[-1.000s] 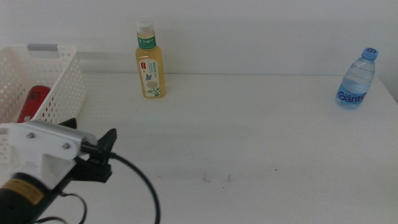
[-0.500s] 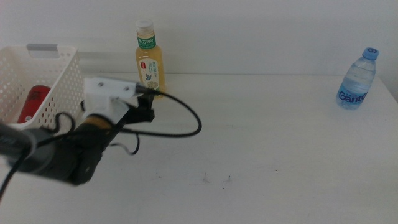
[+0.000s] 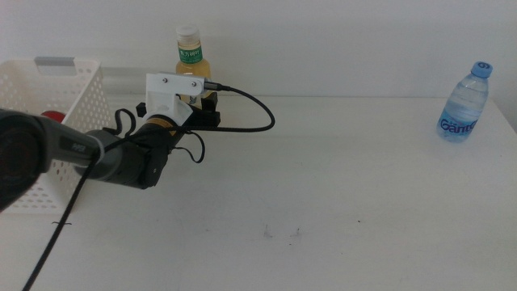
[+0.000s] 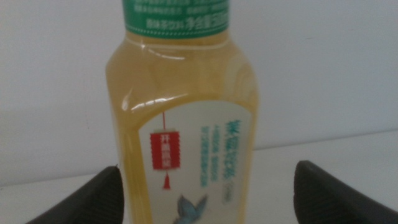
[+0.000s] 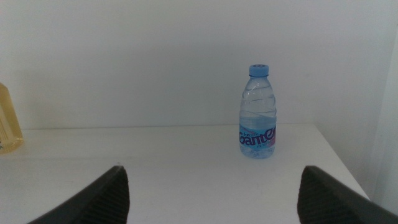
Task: Use arms to grab the bottles and put them into the dustbin to the left of the table.
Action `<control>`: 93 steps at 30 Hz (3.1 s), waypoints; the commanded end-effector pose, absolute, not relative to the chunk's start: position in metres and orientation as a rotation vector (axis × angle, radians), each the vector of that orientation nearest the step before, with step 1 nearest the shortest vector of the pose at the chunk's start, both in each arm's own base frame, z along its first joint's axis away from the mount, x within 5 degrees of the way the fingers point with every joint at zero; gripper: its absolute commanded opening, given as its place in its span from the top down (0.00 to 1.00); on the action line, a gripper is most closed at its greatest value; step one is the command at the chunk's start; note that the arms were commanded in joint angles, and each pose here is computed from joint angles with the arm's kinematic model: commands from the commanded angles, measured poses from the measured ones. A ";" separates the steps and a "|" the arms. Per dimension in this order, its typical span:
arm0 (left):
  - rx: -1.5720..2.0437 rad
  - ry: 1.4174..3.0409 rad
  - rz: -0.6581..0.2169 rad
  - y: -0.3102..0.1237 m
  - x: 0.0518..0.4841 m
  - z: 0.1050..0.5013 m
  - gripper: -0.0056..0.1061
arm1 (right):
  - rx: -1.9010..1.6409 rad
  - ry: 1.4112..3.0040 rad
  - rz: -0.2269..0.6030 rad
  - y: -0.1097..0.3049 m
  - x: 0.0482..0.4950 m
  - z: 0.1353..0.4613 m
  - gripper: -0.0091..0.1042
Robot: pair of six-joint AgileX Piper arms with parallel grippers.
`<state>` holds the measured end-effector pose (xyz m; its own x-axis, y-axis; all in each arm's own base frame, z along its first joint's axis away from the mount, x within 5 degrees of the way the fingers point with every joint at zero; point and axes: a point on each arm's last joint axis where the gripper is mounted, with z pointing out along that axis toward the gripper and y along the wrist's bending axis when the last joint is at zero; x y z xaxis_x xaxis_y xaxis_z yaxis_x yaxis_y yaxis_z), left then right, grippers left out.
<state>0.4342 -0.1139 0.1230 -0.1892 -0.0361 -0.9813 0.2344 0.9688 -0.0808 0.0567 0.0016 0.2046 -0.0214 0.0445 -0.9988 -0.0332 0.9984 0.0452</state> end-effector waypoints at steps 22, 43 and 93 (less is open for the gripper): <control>0.109 1.712 -0.113 -0.114 0.471 0.125 0.68 | 0.005 1.582 0.050 0.001 0.056 0.204 0.17; 0.166 2.509 -0.092 0.030 0.345 0.374 0.97 | 0.005 1.582 0.050 0.001 0.056 0.204 0.17; 0.259 2.426 -0.104 0.021 0.332 0.399 0.11 | 0.005 1.582 0.050 0.001 0.056 0.204 0.17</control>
